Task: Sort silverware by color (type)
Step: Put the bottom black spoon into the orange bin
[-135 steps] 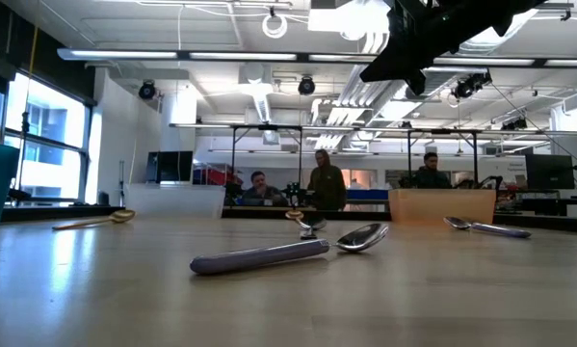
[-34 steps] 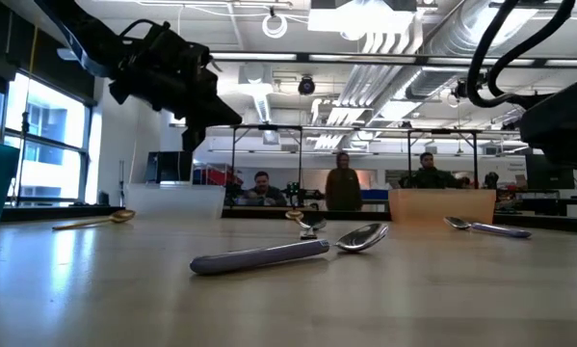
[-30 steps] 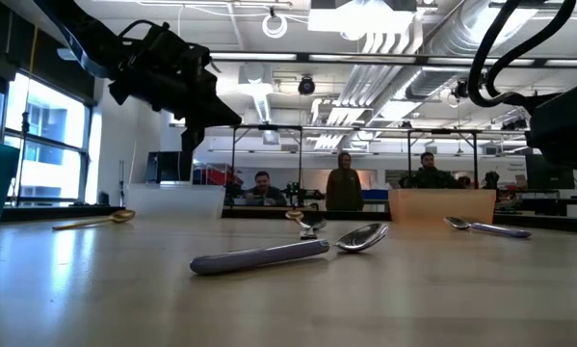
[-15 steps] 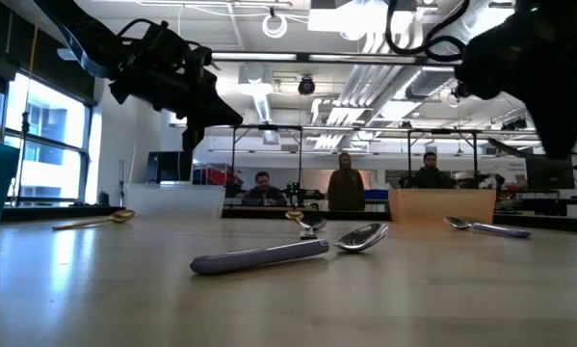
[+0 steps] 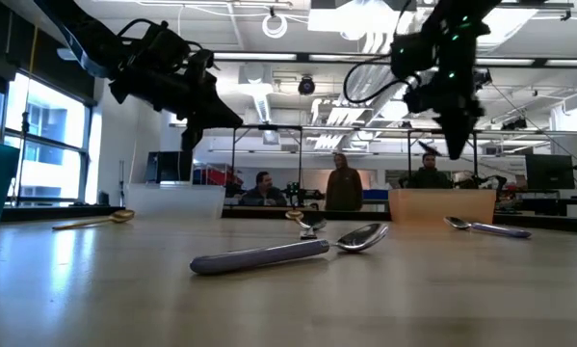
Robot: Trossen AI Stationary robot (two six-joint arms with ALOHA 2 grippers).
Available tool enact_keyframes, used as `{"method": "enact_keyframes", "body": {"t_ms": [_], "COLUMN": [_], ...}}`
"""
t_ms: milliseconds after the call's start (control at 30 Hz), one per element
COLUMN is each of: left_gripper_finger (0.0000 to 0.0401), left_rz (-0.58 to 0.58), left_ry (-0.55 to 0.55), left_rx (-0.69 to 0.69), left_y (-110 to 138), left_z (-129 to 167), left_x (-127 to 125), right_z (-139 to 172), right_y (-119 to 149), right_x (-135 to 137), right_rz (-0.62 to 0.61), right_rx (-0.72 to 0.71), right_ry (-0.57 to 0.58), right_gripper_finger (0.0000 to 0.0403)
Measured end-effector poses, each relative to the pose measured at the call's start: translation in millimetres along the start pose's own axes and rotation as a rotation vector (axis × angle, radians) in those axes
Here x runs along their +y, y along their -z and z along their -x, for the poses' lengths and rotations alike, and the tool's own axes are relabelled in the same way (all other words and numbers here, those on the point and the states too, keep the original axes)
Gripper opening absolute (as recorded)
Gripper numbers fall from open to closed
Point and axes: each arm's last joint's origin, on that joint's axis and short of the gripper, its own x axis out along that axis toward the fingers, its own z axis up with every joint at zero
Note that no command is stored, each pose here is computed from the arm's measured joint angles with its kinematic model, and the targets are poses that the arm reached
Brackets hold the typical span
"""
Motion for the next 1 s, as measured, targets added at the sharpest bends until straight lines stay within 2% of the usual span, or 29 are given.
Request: {"method": "enact_keyframes", "body": {"t_ms": [233, 400, 600, 1000], "left_gripper_finger": [0.0, 0.0, 0.0, 0.0], "left_rz": [-0.003, -0.002, -0.001, 0.006], "left_ry": [-0.034, -0.062, -0.084, -0.109], "left_rx": [-0.018, -0.032, -0.043, -0.057], "left_y": [-1, -1, -1, -2], "left_z": [0, 0, 0, 0], "left_x": [1, 2, 2, 3], "right_z": [-14, -36, -63, -95], "right_y": [-72, -104, -105, -86], "right_x": [-62, -86, -92, -107], "right_rz": [0.173, 0.279, 0.386, 0.363], "right_rx": [-0.052, -0.005, 0.091, 0.125], "right_ry": [0.089, 0.094, 0.06, 0.039], "right_gripper_finger": [0.0002, 0.0002, 0.0002, 0.0006]}}
